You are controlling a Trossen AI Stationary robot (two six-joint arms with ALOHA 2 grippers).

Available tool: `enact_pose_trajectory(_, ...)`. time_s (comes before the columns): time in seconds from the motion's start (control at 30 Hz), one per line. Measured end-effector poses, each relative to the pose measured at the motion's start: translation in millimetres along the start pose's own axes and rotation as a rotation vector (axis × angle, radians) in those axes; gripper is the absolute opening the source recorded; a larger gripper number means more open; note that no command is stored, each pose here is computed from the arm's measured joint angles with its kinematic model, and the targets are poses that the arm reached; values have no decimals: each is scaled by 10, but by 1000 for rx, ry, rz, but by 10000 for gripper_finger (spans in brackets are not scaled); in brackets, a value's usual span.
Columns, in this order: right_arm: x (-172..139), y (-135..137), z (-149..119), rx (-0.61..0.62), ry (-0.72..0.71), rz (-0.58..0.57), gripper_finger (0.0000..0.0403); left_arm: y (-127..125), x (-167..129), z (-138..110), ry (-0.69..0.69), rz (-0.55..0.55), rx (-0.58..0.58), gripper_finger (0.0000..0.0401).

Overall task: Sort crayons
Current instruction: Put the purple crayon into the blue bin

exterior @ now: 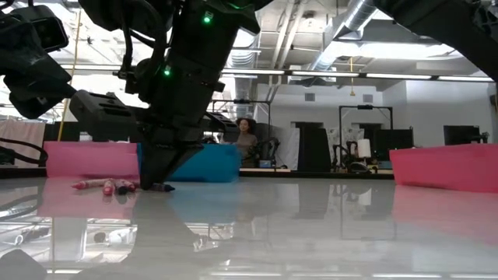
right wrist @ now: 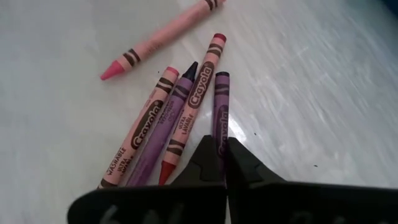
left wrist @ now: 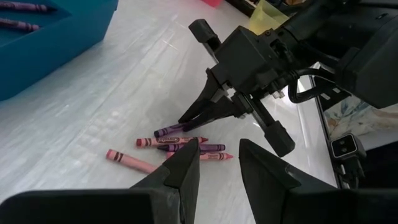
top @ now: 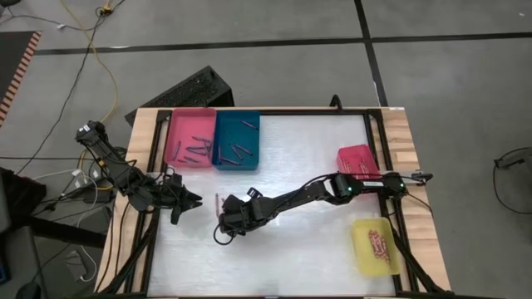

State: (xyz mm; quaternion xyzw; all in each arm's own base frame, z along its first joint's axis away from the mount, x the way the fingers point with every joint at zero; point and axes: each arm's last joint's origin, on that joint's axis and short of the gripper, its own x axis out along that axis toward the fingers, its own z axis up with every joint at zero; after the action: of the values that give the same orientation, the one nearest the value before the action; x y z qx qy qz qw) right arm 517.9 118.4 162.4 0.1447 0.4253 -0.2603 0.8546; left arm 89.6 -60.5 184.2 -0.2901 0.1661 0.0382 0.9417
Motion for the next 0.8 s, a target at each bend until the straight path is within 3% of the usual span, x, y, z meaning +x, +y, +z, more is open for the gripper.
enact_pose_trajectory(0.53, -268, -41, 163, -53, 12, -23, 2, -2, 0, 1, 0, -3, -7, 102)
enact_pose_trajectory(0.8, -532, -142, 370, -64, -60, -27, 2, -3, 0, 2, -1, -3, -8, 102)
